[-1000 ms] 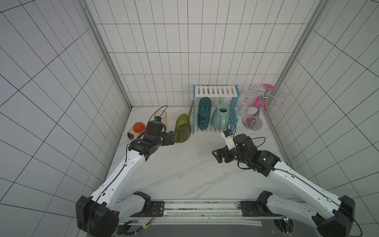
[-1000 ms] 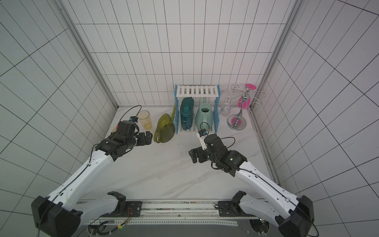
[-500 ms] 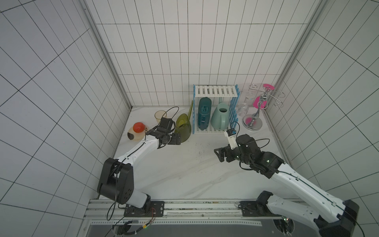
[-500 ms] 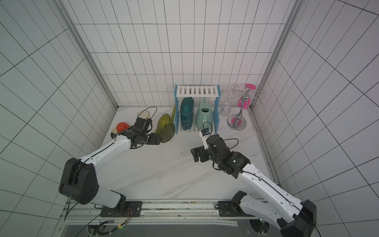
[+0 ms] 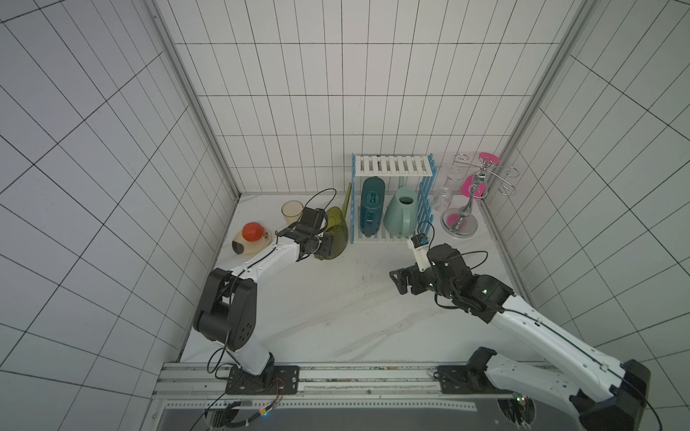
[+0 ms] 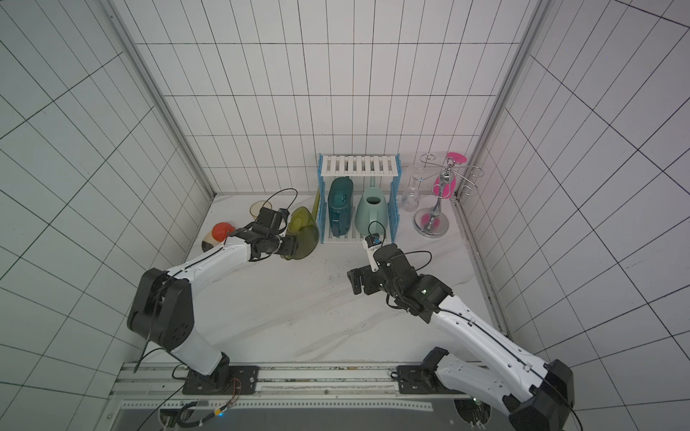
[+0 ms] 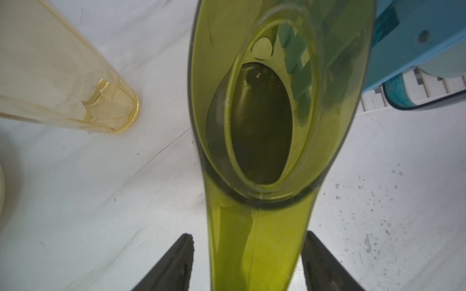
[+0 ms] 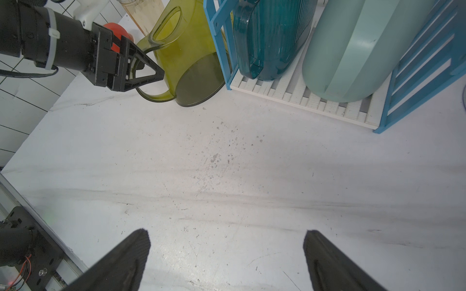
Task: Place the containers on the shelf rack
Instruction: 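Pick up a container from the center of the board.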
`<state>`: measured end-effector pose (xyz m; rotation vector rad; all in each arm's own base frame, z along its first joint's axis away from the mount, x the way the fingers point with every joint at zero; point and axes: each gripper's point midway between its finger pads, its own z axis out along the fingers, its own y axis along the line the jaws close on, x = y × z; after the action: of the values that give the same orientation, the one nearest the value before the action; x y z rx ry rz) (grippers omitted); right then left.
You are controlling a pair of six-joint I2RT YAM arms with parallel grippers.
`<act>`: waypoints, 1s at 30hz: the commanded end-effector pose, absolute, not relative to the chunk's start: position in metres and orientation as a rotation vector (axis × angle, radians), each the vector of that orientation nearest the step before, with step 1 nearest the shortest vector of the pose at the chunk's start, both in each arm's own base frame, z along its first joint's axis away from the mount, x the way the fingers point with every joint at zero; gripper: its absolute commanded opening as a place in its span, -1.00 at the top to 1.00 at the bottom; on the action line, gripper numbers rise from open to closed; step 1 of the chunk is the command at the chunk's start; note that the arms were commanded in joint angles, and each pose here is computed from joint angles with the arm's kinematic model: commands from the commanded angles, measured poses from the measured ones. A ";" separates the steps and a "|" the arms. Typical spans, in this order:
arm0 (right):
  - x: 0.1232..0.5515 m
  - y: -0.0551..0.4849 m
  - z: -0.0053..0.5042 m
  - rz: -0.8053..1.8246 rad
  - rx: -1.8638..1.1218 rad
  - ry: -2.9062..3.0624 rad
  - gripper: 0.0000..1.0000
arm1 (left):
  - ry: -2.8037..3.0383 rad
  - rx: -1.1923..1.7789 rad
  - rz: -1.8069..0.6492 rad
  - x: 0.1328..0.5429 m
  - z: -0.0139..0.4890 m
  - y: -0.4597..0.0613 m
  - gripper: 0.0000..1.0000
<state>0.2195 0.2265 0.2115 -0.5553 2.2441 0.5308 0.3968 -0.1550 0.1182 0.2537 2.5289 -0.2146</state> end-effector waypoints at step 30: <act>0.215 0.216 0.215 0.500 -0.538 2.241 -0.98 | 2.474 0.242 -0.168 0.404 0.142 -0.150 0.76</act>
<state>0.2167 0.2189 0.2112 -0.5468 2.2519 0.5073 0.4015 -0.1495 0.1088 0.2510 2.5550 -0.1494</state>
